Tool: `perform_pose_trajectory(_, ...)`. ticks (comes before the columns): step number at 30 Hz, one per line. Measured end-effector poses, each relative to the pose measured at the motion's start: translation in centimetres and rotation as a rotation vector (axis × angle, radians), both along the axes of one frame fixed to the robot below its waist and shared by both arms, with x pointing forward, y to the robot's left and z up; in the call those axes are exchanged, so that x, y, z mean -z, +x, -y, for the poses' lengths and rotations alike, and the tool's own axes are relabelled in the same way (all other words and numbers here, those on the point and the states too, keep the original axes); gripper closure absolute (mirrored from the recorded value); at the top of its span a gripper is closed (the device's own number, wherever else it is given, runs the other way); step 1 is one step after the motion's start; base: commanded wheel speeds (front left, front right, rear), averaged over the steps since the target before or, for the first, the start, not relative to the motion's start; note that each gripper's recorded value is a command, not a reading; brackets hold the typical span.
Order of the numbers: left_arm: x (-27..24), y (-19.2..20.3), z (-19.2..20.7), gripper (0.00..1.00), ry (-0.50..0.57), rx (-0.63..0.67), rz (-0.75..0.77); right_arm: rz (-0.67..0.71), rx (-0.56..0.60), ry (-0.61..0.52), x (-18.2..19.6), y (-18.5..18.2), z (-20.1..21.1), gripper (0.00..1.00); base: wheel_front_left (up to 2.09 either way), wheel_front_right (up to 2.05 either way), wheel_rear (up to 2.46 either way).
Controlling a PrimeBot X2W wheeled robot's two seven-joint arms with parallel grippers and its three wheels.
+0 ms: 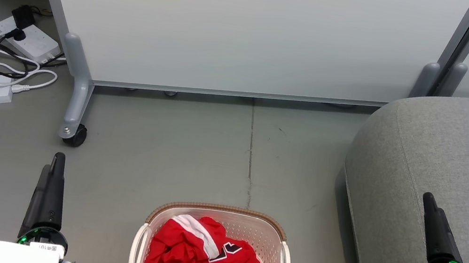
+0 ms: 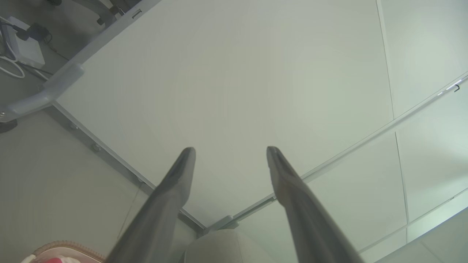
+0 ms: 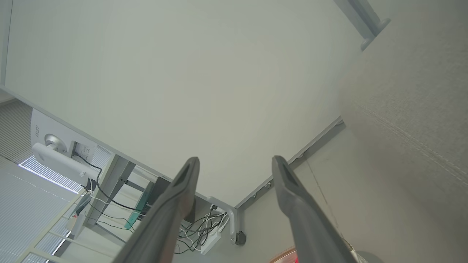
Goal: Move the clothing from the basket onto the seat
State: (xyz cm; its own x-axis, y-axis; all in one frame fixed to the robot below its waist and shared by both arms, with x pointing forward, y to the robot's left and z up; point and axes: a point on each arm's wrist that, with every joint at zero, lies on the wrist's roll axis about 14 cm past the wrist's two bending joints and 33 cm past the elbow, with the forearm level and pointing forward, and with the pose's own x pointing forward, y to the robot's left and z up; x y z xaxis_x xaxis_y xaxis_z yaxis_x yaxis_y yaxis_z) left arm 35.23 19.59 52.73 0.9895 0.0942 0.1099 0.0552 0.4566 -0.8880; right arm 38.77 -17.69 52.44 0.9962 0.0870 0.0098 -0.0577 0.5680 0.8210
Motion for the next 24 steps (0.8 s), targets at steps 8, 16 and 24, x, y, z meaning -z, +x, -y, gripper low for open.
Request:
perform_pose_trajectory(8,-0.5,0.3,-0.3,0.00,0.174,-0.007,0.003,0.061,-0.018,-0.215,-1.4,0.3,-1.1,0.00,0.00,0.00,0.00)
perform_pose_trajectory(16,-0.9,0.5,-0.5,0.00,0.350,-0.016,-0.004,0.115,-0.031,-0.371,-2.3,0.5,-2.2,0.00,0.00,0.00,0.00)
perform_pose_trajectory(24,-0.4,0.5,-0.5,0.00,0.517,0.004,-0.039,0.160,-0.038,-0.509,-2.7,0.7,-3.1,0.00,0.00,0.00,0.00)
